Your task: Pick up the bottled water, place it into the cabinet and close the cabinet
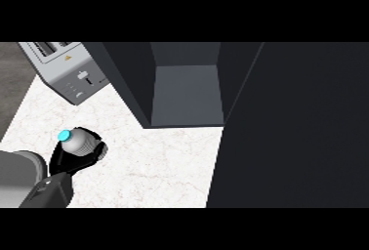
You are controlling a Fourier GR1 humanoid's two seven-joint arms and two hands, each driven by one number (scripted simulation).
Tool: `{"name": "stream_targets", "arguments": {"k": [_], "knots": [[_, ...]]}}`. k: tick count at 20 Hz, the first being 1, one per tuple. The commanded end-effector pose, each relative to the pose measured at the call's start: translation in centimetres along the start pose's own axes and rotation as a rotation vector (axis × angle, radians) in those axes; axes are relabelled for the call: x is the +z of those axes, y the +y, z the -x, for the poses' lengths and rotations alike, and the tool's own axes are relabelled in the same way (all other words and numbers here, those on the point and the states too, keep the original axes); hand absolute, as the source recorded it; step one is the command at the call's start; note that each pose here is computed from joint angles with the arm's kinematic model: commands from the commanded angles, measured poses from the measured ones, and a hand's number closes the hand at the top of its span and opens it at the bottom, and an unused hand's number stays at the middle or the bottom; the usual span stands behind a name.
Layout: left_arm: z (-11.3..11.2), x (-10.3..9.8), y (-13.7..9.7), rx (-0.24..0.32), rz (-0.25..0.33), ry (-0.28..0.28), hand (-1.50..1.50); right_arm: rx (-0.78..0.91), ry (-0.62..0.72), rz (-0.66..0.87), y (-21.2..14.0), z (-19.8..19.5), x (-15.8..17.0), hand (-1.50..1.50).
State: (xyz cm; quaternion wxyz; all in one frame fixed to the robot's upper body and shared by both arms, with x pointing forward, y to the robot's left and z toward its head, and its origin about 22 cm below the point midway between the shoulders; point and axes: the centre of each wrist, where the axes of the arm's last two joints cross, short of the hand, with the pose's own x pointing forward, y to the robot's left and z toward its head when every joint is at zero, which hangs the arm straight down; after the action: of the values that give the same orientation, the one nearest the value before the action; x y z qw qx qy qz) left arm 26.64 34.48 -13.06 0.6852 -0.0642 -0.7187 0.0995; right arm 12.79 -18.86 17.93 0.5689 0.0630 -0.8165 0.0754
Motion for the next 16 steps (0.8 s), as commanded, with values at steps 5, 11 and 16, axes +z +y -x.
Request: {"name": "stream_targets", "arguments": {"k": [5, 11, 16], "knots": [[2.9, -0.1, -6.1, -0.041, 0.100, -0.151, 1.50, 0.006, -0.043, 0.012, -1.9, -2.3, 2.3, -1.50], [2.5, -3.2, -11.8, -0.039, 0.184, -0.136, 1.50, 0.036, -0.032, 0.066, -2.7, -2.1, 2.7, -1.50], [3.3, -3.3, -14.5, 0.124, 0.230, -0.141, 1.50, 0.049, -0.048, 0.069, -4.1, -1.1, 2.4, -1.50]]}}
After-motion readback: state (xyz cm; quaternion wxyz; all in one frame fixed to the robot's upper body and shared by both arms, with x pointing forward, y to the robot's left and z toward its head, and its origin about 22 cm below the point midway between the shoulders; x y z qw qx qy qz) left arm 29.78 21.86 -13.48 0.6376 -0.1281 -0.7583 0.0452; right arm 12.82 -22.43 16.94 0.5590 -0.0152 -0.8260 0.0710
